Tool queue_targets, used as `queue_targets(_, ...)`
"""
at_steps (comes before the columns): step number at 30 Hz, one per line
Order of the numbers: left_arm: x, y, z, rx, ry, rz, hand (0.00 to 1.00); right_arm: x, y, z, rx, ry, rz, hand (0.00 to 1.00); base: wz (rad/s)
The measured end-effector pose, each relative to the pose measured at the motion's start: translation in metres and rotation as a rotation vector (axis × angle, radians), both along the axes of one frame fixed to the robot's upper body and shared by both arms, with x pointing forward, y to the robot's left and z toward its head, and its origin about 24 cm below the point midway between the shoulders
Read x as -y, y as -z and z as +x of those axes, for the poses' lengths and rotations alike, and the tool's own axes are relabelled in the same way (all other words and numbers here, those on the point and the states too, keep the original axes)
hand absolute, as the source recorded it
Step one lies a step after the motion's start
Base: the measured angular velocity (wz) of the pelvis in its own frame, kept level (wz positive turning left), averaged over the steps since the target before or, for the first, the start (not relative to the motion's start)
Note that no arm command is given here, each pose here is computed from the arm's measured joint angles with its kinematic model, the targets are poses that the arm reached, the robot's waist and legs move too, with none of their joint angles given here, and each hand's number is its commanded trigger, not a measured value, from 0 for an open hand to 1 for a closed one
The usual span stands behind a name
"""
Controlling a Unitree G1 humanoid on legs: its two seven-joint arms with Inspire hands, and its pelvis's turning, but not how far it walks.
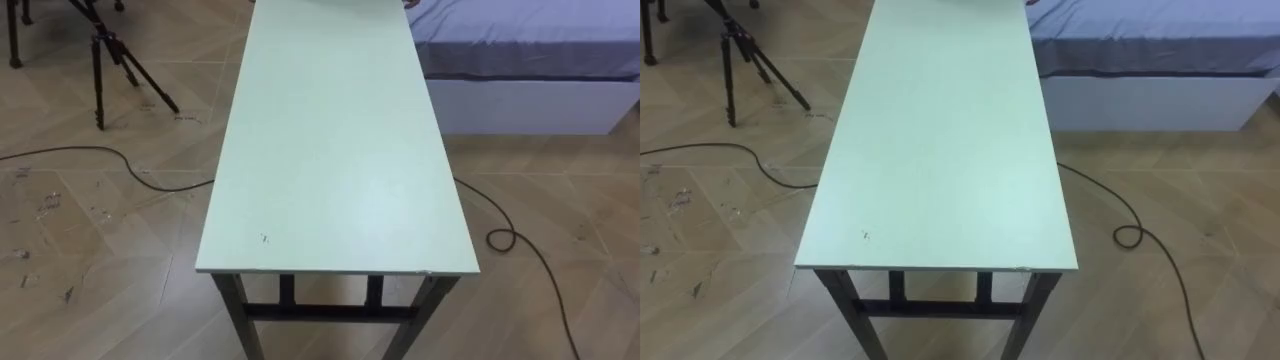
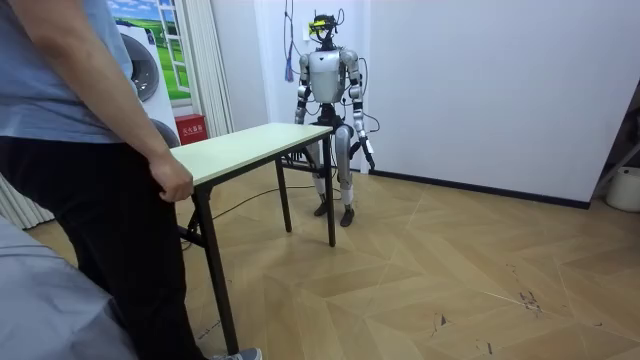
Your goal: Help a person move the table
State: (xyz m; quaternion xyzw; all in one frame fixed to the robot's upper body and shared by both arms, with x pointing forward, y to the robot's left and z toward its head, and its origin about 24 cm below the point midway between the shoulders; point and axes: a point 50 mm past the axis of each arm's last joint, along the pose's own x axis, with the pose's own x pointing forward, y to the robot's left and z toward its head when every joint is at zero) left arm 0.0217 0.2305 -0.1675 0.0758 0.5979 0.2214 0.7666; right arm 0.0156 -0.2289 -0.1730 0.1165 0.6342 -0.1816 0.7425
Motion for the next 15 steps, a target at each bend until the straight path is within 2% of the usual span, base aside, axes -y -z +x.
queue_targets(15, 0.0034, 0.0014, 0.003, 0.021, 0.008, -0.089, 0.0, 0.0044, -0.0013, 0.0021, 0.022, -0.02, -0.002, 0.0, 0.01)
